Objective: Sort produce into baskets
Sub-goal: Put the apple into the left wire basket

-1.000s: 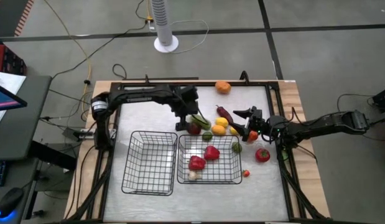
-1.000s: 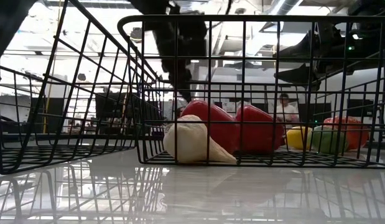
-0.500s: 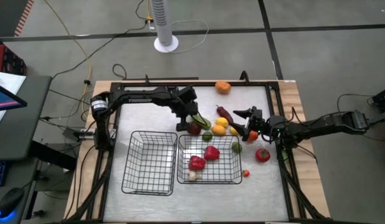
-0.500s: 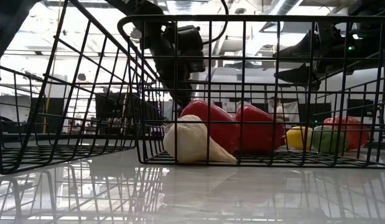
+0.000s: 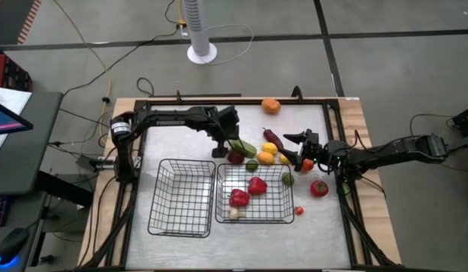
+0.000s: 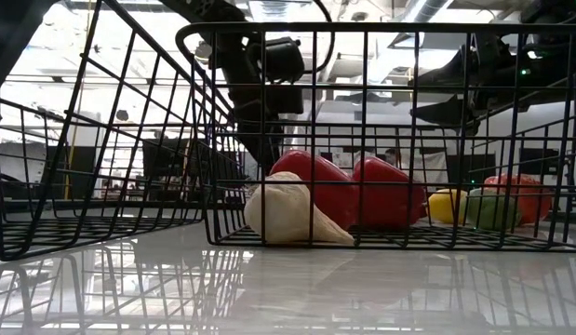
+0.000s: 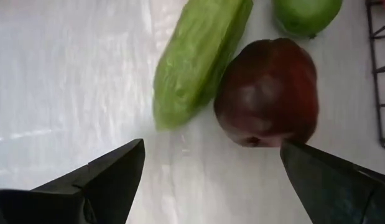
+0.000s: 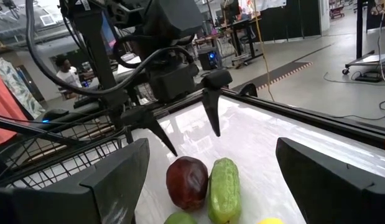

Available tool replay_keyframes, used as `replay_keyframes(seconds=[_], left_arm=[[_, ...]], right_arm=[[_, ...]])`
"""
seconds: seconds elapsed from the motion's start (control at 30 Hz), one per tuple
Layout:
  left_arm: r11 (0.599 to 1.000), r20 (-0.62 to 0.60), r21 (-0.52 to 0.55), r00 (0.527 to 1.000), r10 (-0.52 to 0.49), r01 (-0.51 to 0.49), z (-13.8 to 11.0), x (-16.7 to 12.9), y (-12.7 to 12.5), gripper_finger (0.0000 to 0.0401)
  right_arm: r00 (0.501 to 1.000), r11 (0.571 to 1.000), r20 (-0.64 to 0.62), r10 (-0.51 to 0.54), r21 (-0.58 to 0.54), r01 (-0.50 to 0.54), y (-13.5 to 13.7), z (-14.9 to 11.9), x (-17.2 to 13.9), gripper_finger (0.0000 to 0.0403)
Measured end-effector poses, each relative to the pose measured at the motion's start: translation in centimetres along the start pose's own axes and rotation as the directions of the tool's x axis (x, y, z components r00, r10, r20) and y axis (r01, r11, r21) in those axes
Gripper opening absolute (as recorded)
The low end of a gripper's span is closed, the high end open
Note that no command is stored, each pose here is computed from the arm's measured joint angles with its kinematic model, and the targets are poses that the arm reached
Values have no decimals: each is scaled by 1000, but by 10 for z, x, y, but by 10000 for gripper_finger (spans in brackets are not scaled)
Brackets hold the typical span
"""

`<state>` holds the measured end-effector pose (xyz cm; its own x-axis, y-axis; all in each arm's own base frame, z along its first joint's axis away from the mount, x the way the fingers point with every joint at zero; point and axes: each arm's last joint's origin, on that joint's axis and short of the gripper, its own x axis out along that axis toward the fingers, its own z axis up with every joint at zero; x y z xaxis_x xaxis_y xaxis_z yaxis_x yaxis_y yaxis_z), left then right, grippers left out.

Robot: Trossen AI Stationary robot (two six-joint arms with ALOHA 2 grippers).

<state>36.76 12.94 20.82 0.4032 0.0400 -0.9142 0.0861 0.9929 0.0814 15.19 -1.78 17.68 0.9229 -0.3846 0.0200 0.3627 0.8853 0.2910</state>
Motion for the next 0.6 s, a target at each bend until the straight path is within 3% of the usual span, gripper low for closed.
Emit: replay_keyframes(seconds=[0.07, 0.2, 0.6], left_arm=[[999, 14, 47, 1000, -1, 0, 0, 0, 2, 363], [983, 82, 151, 990, -115, 102, 2, -1, 1, 363], [956, 137, 226, 965, -223, 188, 7, 21, -2, 363]], right_arm=[[1000, 1000, 1, 0, 2, 0, 0, 0, 0, 379], [1000, 1000, 1, 0, 3, 0, 0, 0, 0, 379], [1000, 1000, -1, 0, 1, 0, 0, 0, 0, 379]])
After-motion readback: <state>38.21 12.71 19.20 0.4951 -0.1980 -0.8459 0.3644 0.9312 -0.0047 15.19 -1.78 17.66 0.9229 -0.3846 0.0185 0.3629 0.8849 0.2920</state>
